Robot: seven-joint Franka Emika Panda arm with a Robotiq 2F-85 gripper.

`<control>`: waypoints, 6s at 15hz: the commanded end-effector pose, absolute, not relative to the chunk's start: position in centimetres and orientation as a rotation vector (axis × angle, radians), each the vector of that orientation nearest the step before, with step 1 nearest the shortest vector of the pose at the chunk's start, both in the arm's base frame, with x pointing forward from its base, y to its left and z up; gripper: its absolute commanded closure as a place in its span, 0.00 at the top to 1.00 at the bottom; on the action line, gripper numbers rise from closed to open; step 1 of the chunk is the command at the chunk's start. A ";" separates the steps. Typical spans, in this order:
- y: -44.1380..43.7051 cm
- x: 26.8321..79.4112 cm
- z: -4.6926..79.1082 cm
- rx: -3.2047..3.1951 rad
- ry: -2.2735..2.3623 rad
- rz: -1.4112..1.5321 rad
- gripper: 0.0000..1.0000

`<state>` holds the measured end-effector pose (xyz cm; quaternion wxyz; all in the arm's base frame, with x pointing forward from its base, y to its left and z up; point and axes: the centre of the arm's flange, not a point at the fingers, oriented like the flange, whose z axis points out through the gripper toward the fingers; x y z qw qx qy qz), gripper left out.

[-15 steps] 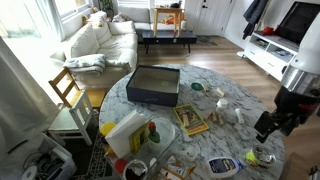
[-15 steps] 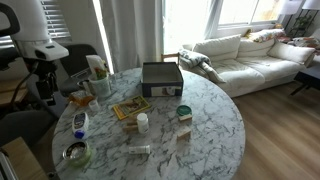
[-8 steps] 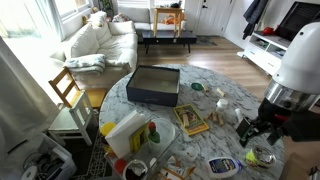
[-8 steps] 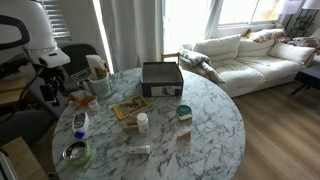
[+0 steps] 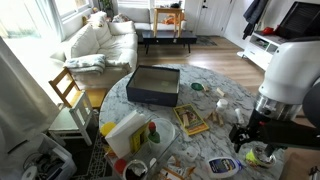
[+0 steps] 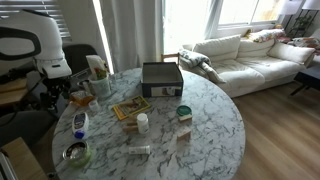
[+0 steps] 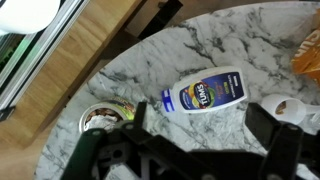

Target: Pick up the container with a blue lid and place it the right way up on the table, pick up the container with a blue lid and put it in the clear storage container

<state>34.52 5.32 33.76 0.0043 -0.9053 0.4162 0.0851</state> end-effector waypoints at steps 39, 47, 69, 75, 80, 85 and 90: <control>3.8 39.0 17.0 -1.734 2.480 0.022 1.00; 0.8 40.5 18.9 -1.928 2.219 0.206 1.00; -4.3 42.9 14.6 -1.961 1.945 0.649 0.57; -5.1 43.0 16.3 -1.963 1.981 0.593 0.29; -5.2 43.3 19.0 -2.029 2.027 0.538 0.19; -3.9 43.9 22.9 -2.147 2.085 0.448 0.19; -1.6 43.1 26.7 -2.316 2.229 0.221 0.19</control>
